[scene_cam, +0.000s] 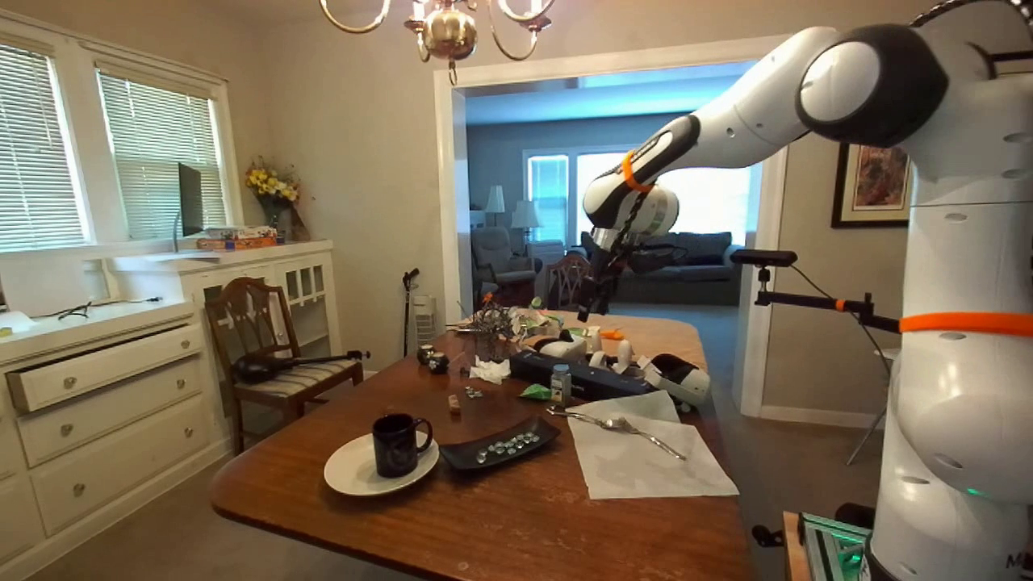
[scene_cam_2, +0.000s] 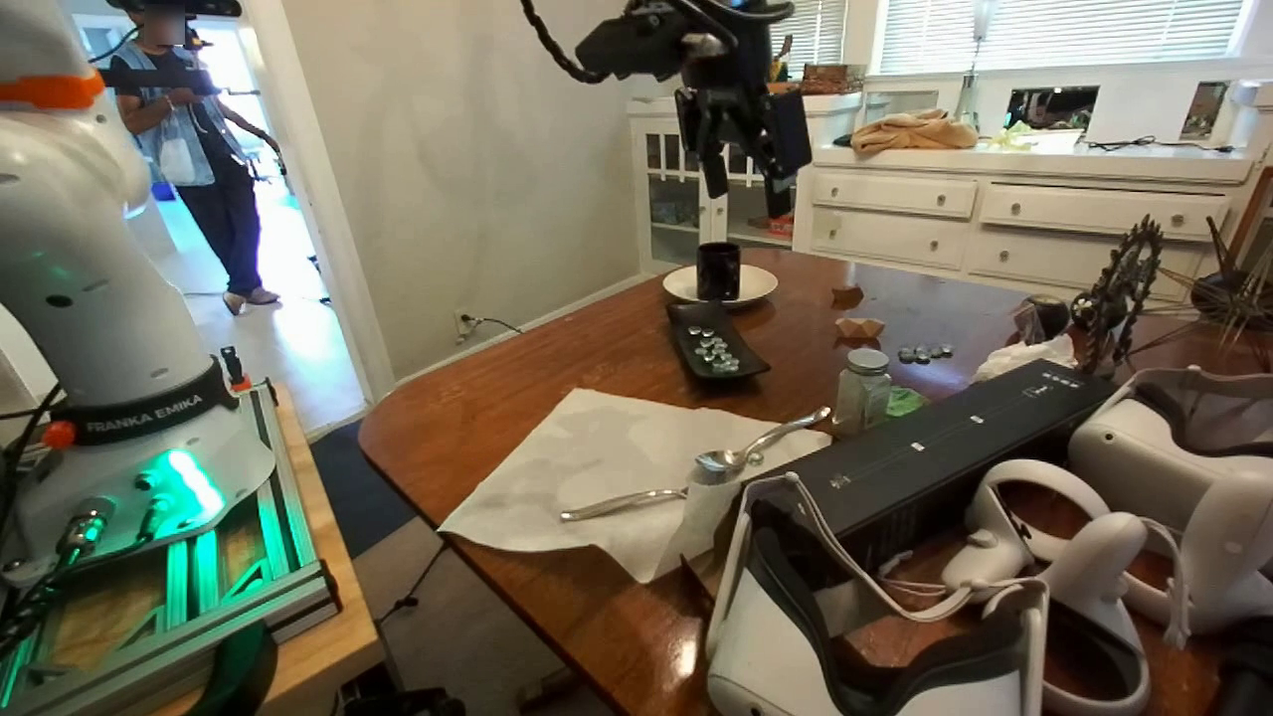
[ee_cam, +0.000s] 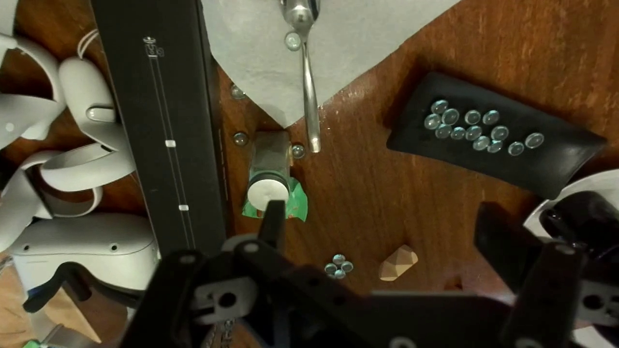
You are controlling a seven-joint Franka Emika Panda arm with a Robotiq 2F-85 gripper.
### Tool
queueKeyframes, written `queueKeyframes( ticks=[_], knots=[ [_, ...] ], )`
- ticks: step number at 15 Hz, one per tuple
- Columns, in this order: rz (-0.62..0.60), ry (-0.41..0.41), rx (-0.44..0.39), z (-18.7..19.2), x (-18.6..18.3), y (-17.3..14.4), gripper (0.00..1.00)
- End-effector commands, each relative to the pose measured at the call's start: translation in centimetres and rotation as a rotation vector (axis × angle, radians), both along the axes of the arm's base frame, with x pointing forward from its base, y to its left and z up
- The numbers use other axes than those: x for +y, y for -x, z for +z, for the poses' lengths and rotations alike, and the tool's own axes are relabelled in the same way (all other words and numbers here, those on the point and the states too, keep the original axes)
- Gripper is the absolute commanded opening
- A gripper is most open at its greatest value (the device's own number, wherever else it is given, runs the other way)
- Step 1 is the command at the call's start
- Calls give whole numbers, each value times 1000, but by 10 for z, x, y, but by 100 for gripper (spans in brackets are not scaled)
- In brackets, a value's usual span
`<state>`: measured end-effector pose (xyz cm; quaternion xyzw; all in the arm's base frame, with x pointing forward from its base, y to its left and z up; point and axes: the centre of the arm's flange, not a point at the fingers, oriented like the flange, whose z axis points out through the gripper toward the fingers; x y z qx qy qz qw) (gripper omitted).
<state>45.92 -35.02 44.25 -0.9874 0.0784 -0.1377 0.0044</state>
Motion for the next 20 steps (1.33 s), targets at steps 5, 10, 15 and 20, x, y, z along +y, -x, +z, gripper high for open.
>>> queueKeyframes(
  ticks=[5, 10, 15, 20],
  knots=[
    [-53, -36, 72, -30, -19, -38, 100],
    [-115, -22, 103, -51, -27, -51, 100],
    [-183, -18, 150, -95, -38, -68, 100],
    [-150, 37, 156, -122, -46, -86, 100]
  ],
)
